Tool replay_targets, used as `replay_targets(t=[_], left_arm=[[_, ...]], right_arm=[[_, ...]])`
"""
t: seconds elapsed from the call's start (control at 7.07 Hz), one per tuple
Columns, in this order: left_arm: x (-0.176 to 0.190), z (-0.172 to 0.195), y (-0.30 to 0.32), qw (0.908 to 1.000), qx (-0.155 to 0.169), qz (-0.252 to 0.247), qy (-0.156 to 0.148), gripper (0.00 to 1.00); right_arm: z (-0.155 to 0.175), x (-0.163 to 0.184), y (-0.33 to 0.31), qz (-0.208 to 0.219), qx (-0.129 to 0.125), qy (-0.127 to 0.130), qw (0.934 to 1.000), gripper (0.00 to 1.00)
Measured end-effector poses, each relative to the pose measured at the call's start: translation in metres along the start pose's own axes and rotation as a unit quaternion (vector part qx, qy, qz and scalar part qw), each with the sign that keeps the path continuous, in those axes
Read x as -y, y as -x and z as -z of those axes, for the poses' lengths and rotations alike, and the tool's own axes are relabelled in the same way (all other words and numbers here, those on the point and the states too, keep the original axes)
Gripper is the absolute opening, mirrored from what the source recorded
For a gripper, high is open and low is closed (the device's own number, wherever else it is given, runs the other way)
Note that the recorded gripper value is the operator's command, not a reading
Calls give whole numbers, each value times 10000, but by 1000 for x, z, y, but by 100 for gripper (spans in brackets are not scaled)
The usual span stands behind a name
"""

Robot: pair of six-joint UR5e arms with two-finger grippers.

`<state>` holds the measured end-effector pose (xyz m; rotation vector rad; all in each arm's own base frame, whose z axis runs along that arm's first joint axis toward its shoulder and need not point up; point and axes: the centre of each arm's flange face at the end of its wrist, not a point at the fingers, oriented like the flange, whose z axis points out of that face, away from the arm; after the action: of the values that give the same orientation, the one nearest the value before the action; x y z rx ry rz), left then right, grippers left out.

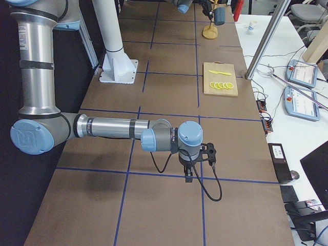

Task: Hang cup on storage rack
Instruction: 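Lift the teal mug with the left gripper toward the wooden rack, then hook the mug handle onto a rack peg with the left gripper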

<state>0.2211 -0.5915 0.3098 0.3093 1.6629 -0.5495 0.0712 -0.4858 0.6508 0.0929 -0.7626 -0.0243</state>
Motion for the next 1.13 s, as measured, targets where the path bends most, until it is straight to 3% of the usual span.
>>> replay_targets(t=[0.28, 0.57, 0.99, 1.13], left_arm=[[17, 21, 19, 9954, -545, 777, -116, 0], [30, 49, 53, 9783, -1191, 1655, -376, 0], [43, 107, 110, 9281, -2257, 2831, -861, 0], [47, 114, 130, 9182, -2396, 3006, -953, 0]], right_arm=[[1, 0, 0, 0, -1, -7, 10000, 100], [1, 0, 0, -2, 0, -5, 10000, 100], [3, 1, 3, 25, -1, -35, 10000, 100], [7, 1, 6, 54, -1, -64, 10000, 100]])
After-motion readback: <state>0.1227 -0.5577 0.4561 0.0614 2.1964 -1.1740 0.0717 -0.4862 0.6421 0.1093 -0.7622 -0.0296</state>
